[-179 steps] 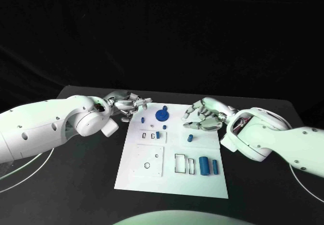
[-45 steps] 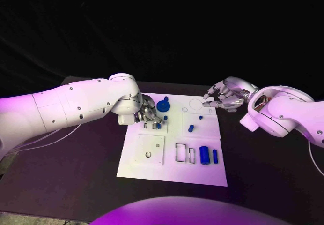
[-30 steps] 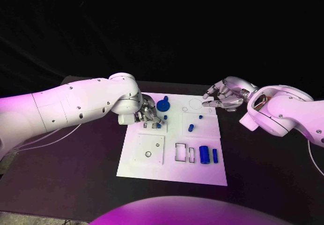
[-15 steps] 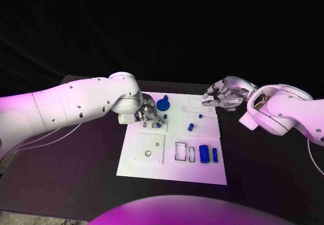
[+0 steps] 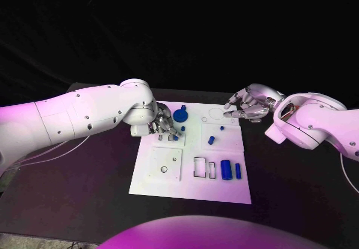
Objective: Assemble the parts on the task board
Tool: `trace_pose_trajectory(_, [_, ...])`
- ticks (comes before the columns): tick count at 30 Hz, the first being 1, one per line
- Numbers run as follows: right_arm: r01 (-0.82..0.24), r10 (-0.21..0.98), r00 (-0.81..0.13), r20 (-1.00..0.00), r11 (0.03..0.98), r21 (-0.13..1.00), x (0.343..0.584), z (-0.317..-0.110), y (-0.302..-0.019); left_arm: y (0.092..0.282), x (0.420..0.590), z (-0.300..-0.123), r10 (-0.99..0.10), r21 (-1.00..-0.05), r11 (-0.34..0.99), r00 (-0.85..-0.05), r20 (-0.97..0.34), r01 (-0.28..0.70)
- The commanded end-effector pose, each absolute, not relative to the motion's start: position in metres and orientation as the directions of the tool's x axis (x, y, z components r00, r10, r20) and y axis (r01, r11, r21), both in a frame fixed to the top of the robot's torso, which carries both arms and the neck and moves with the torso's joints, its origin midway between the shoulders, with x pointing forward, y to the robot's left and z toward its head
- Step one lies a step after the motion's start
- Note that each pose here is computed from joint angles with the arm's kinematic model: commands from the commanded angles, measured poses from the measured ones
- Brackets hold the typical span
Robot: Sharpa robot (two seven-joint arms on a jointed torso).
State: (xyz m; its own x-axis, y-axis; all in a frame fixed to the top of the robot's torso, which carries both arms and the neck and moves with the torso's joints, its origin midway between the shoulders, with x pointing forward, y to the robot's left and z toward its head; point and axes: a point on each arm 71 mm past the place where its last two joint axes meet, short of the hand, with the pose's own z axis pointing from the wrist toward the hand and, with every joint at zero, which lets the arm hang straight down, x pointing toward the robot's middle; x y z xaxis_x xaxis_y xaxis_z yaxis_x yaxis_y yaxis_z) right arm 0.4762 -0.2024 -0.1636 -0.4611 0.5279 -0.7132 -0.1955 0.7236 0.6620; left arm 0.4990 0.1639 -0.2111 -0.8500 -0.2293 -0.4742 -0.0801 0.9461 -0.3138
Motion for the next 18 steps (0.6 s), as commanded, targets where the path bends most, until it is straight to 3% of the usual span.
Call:
trace_pose_trajectory(1, [-0.205,0.511,-0.476,-0.716,0.727,0.656,0.4753,-0.1644,-0.2009,0.162,0.4977,-0.2118,-0.217,-0.311,0.948,-0.86,-0.461,-0.073])
trace_pose_trajectory(18, [-0.206,0.51,-0.478,-0.715,0.727,0.655,0.475,-0.1646,-0.2006,0.162,0.4965,-0.2127,-0.218,-0.316,0.946,-0.869,-0.445,-0.076])
